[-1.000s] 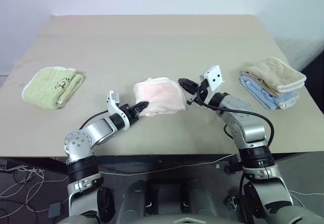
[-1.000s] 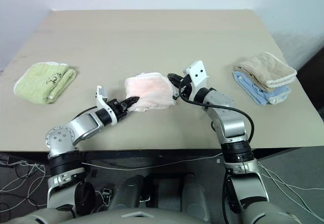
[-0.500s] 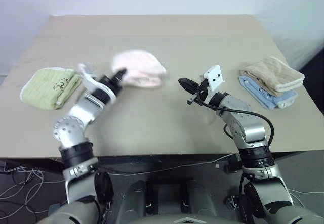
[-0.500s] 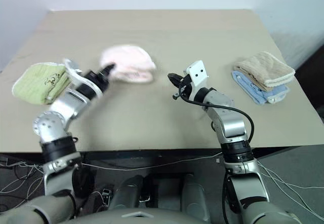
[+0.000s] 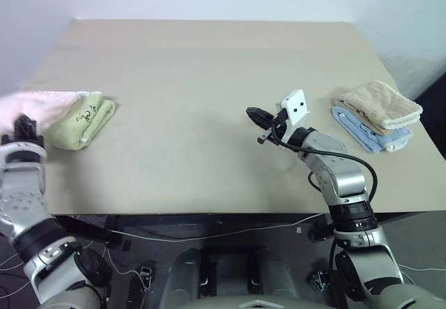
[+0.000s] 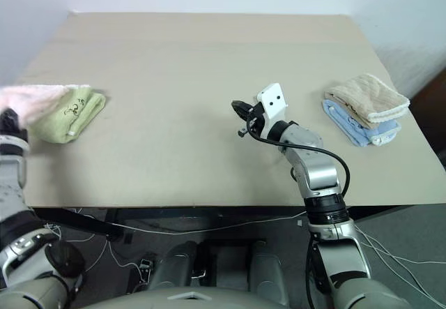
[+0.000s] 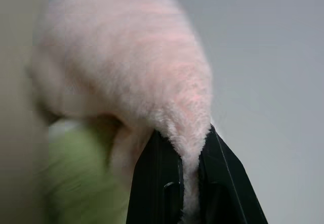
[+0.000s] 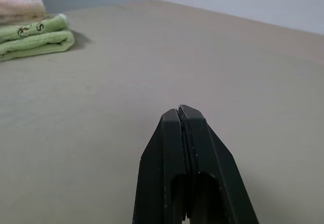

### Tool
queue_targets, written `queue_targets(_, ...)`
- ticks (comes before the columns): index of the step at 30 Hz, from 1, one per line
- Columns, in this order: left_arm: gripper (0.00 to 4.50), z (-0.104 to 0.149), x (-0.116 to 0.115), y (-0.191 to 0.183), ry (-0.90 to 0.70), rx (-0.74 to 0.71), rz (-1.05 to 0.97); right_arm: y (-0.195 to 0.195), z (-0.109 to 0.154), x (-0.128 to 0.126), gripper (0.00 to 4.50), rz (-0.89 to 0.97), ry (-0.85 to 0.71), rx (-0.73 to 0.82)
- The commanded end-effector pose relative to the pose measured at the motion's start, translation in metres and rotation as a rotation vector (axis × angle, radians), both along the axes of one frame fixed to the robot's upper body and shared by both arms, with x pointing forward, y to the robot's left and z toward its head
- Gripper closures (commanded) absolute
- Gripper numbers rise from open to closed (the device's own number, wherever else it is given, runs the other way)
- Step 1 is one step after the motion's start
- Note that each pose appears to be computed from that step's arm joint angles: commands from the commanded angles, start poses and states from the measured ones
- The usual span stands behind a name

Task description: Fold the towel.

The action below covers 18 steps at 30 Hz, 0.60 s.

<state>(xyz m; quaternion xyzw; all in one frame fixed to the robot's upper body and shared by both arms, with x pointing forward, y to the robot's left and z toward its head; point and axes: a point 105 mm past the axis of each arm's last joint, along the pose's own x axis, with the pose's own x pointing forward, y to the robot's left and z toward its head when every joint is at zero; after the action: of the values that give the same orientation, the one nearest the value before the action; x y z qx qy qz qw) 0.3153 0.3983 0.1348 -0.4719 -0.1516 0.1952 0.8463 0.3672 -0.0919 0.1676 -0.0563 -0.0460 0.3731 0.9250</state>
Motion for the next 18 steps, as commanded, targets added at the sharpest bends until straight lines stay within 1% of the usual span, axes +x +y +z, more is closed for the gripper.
queue_targets(1,4.48,0.006,-0.001,-0.008,-0.028,0.026,-0.031,0.004,0.014,-0.001,4.50,0.029,-0.044,0.009)
queue_targets(2,4.48,0.003,-0.002,-0.010,-0.028,0.018,-0.036,0.005,0.014,-0.001,4.50,0.033,-0.044,0.007)
queue_targets(6,3.32,-0.004,-0.009,-0.011,-0.051,-0.028,-0.033,0.007,0.013,-0.001,4.50,0.045,-0.042,0.003)
queue_targets(11,1.49,-0.005,-0.014,-0.013,-0.094,-0.068,-0.044,0.010,0.012,-0.001,4.50,0.054,-0.038,0.002)
queue_targets(13,0.91,-0.005,-0.014,-0.016,-0.094,-0.070,-0.059,0.010,0.012,-0.001,4.50,0.055,-0.038,0.002)
queue_targets(15,0.21,-0.006,-0.013,-0.024,-0.079,-0.069,-0.099,0.010,0.012,-0.001,4.50,0.055,-0.039,0.002)
queue_targets(16,0.03,-0.008,-0.011,-0.031,-0.066,-0.067,-0.128,0.010,0.013,-0.001,4.50,0.055,-0.039,0.002)
queue_targets(18,0.03,-0.011,-0.006,-0.052,-0.030,-0.046,-0.221,0.010,0.013,0.000,4.50,0.053,-0.040,0.003)
